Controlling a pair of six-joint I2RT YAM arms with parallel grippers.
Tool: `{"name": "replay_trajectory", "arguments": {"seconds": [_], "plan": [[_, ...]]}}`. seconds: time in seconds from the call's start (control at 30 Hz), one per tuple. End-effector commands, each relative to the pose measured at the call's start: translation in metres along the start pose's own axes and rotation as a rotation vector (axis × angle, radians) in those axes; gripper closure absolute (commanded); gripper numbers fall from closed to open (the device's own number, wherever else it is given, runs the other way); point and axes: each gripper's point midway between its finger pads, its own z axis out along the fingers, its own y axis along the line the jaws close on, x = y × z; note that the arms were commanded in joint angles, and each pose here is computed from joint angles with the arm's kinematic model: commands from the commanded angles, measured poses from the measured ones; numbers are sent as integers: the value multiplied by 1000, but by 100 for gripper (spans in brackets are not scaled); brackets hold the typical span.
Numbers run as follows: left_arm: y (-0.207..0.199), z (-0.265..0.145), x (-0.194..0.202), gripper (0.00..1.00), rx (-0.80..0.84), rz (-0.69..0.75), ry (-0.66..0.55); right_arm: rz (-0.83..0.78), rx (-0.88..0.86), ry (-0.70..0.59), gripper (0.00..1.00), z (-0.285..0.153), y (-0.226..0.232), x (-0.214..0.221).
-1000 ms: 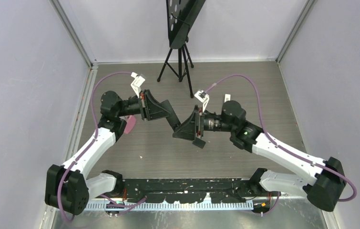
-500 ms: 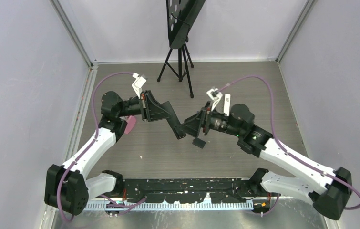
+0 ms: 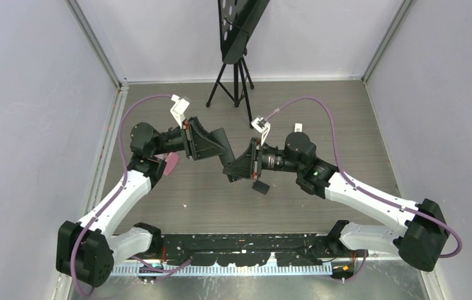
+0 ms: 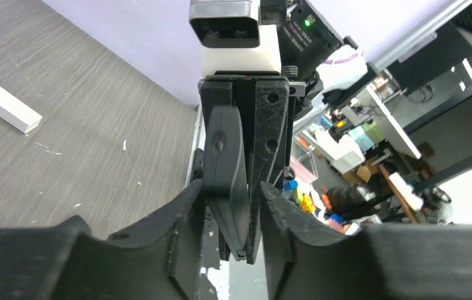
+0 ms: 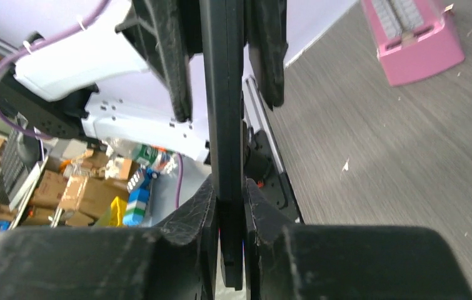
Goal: Load the batteries into the remote control
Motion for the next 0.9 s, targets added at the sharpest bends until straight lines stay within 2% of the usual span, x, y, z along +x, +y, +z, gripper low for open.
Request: {"name": "replay_trajectory", "arguments": {"seconds": [0.0, 0.13, 0.4, 0.53, 0.57, 0.6, 0.67, 0.73, 0.87], "plan": [[-15, 4, -33, 52, -8, 18, -153, -21, -57, -198, 91, 1, 19, -42], [-16, 4, -37, 47, 13, -29, -203, -2, -74, -213, 91, 5, 18, -45], [-7, 14, -34, 54, 44, -95, -184, -1, -100, -187, 91, 12, 17, -41], [-4, 17, -34, 91, 59, -99, -182, 22, -91, -174, 90, 16, 13, -39], [-3, 17, -34, 98, 58, -94, -182, 30, -81, -172, 88, 17, 11, -39], [-1, 17, -34, 100, 54, -91, -181, 37, -63, -174, 77, 17, 9, -40], [6, 17, -32, 100, 28, -84, -180, 48, 19, -179, 54, 14, -5, -39], [19, 17, -26, 100, -33, -74, -171, 59, 132, -190, 39, 7, -24, -39], [70, 4, -4, 100, -299, -69, -135, 73, 388, -236, 33, -21, -63, -38]]}}
